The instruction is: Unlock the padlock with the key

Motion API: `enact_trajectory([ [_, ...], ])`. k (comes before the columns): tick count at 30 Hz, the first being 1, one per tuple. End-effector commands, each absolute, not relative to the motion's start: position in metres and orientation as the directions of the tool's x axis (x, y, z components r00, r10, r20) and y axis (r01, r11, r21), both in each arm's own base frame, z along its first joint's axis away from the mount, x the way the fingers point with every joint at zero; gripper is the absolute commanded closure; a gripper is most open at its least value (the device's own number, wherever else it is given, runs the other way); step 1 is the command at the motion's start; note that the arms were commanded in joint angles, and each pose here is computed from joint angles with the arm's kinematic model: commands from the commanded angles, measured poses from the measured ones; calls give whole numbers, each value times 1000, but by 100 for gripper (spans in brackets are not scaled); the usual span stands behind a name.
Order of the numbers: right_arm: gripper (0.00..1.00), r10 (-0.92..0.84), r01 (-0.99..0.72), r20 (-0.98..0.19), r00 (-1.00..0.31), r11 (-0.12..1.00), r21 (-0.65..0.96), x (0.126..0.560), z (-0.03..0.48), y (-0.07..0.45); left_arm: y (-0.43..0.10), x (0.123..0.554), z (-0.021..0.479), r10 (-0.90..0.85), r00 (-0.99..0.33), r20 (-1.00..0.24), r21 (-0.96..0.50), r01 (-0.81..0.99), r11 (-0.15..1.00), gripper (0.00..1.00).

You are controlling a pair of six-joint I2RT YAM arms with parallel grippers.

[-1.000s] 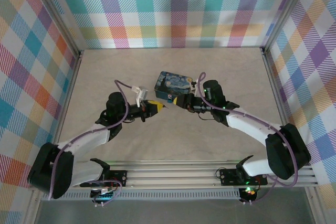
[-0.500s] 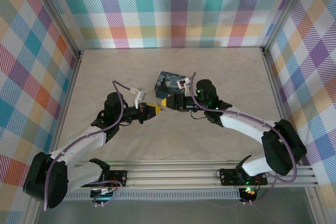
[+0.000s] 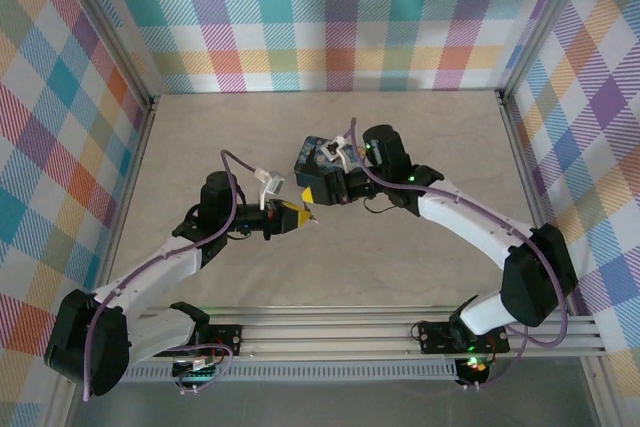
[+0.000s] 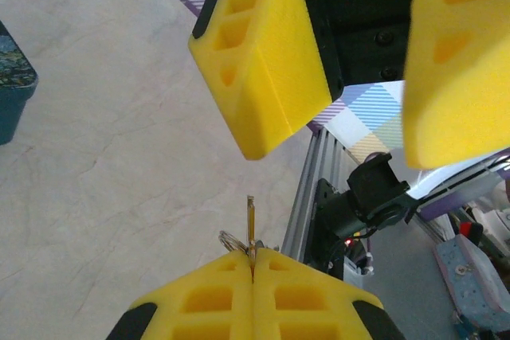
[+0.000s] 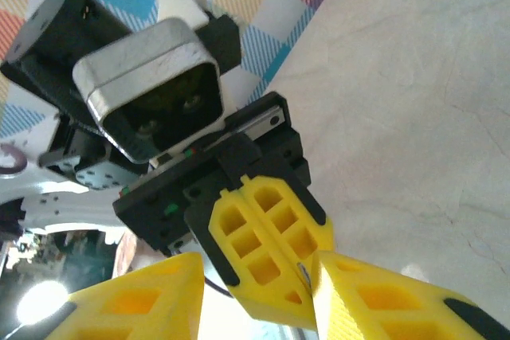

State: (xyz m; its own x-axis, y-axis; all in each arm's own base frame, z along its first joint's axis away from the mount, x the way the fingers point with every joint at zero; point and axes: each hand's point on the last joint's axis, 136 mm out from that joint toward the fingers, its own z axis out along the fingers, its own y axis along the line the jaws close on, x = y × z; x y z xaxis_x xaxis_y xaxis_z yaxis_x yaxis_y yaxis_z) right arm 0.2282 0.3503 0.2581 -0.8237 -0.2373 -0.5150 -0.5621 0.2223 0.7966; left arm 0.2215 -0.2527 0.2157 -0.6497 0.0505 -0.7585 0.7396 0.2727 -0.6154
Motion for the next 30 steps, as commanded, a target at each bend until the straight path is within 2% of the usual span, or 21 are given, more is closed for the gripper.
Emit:
enact_trajectory([
  [1, 59, -338, -588, -509, -792, 197, 784, 210, 251, 345, -255, 217, 230, 65, -623, -780, -598, 771, 218, 100],
  [14, 58, -367, -607, -516, -774, 194, 771, 214, 246, 349, -266, 205, 227, 110, -631, -768, -613, 774, 161, 100],
  [18, 58, -376, -614, -527, -762, 163, 772, 212, 250, 352, -266, 204, 228, 115, -632, -767, -614, 774, 157, 100],
  [30, 59, -405, -611, -510, -759, 175, 772, 210, 241, 350, -268, 203, 227, 129, -633, -763, -616, 773, 152, 100],
])
